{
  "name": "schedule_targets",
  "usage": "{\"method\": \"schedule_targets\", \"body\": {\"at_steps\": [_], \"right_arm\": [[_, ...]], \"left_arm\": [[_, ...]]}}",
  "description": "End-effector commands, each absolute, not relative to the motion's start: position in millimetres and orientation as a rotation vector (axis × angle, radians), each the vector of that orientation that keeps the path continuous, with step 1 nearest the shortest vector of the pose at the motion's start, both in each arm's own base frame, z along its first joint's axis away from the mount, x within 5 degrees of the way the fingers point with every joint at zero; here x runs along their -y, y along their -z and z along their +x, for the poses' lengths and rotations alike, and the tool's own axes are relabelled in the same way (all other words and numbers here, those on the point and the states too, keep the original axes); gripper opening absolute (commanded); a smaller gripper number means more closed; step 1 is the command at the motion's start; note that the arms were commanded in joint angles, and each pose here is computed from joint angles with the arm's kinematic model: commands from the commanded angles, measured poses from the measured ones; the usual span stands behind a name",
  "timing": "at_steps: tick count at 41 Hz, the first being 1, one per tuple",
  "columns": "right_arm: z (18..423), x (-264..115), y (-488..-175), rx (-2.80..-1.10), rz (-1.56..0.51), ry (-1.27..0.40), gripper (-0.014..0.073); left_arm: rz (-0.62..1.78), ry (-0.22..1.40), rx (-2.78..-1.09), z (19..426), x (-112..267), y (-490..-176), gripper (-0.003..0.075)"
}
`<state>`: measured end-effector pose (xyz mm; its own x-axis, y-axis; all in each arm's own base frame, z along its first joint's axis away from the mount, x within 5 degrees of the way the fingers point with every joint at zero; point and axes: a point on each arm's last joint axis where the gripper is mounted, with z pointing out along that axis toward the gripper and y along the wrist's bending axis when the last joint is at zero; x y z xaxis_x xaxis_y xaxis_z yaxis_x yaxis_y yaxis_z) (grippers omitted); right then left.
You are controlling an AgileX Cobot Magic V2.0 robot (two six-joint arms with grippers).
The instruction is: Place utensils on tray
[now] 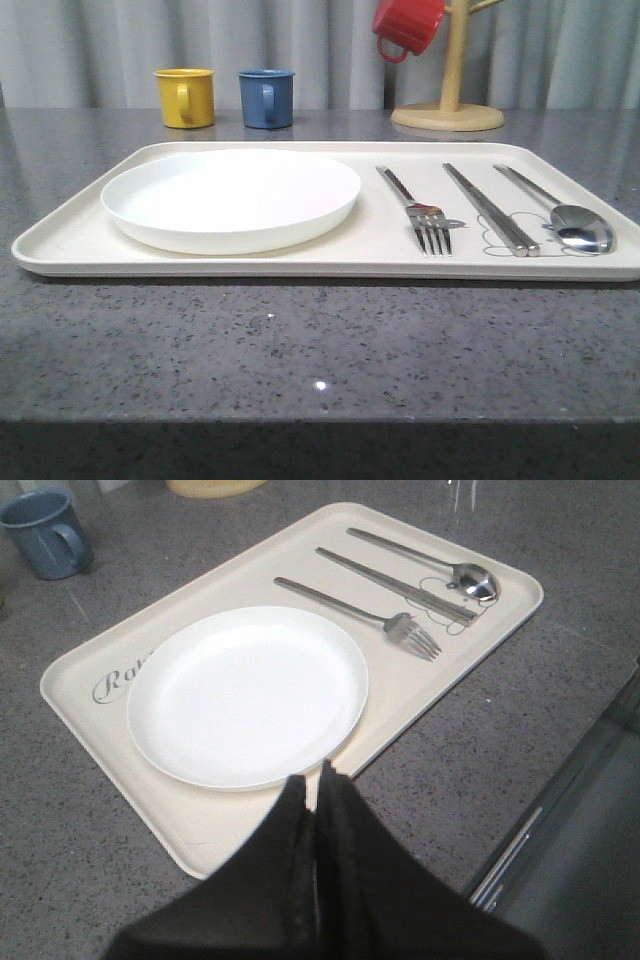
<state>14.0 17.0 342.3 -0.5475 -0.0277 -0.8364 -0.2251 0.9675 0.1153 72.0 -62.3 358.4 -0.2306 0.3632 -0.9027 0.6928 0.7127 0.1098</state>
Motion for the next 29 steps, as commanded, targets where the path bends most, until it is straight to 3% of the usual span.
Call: {"method": "schedule_targets", "body": {"at_steps": [1, 8, 15, 23, 29], "right_arm": [[18, -17, -354, -2.055, -0.157, -0.254, -0.0066], [18, -17, -354, -2.055, -0.157, -0.254, -0.0066], [18, -17, -354, -2.055, -0.157, -0.254, -0.0066], [18, -17, -354, -2.055, -0.157, -0.254, -0.0066], [18, -17, -354, -2.057, -0.157, -0.254, -0.0066]], "left_arm": [[0.681, 0.379, -1.722, 66, 50, -367, -0.0020], [0.422, 0.205, -1.611, 47, 21, -340, -0.0020], [0.220, 0.033, -1.571, 36, 8, -287, -0.0020], [0.103, 0.032, -1.575, 44, 5, -239, -0.0020], [0.101, -0.001, -1.565, 49, 3, -227, -0.0020]]}}
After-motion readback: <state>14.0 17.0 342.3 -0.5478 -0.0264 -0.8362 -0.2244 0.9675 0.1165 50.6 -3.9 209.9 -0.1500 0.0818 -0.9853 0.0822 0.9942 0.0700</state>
